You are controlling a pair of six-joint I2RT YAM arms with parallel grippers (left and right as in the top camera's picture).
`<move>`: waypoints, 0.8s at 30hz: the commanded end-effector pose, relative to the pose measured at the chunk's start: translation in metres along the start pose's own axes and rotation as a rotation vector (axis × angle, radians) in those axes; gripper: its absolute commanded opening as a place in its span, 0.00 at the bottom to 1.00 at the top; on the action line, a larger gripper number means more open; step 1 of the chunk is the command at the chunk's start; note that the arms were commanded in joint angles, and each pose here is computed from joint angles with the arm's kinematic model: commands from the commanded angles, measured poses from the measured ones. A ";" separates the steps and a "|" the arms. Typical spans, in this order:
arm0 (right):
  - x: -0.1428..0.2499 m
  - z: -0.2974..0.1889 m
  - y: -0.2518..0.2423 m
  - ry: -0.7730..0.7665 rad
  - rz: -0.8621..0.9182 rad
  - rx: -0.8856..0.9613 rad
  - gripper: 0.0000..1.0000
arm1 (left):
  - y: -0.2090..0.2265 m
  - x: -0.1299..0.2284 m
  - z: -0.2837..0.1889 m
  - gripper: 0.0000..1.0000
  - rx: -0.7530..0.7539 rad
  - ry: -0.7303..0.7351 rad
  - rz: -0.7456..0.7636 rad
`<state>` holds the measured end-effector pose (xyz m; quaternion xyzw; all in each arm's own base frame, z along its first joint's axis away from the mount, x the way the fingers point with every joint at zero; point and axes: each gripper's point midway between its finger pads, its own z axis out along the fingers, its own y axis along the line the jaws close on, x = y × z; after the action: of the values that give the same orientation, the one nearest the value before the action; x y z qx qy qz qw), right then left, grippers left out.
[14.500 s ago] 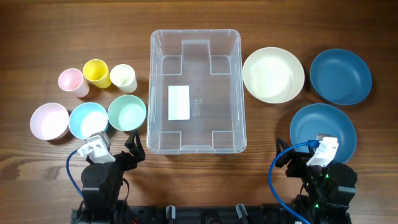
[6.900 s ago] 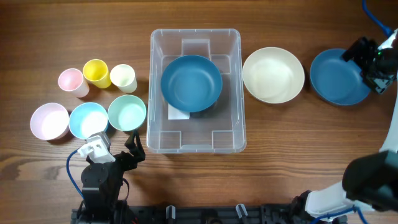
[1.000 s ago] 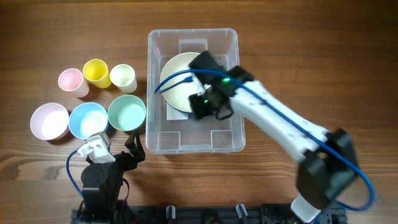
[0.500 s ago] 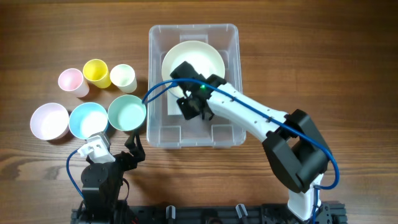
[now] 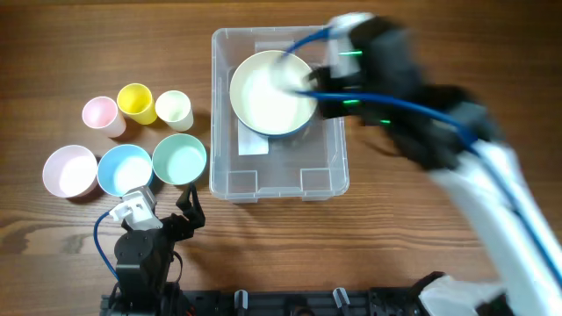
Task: Pack container
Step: 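Place the cream bowl onto the blue bowls in the bin, then withdraw right arm, then reach the left gripper to the pink bowl and grip its rim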
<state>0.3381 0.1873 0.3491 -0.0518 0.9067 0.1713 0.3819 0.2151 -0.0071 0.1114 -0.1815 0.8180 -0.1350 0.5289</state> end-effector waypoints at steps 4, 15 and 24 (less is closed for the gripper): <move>-0.017 -0.082 -0.176 -0.154 0.449 0.364 0.59 | -0.002 0.001 0.000 1.00 0.015 -0.001 0.003; 0.057 -0.058 -0.335 0.106 0.907 0.561 0.99 | -0.001 0.000 0.000 1.00 0.006 -0.006 0.008; 0.069 -0.043 -0.343 0.170 0.931 0.565 1.00 | -0.036 0.007 -0.006 1.00 0.202 0.060 0.002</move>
<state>0.3364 -0.1492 0.2420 0.4443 0.8708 0.0580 0.2022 0.2151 -0.0166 0.1130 -0.1662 0.8193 -0.1580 0.5255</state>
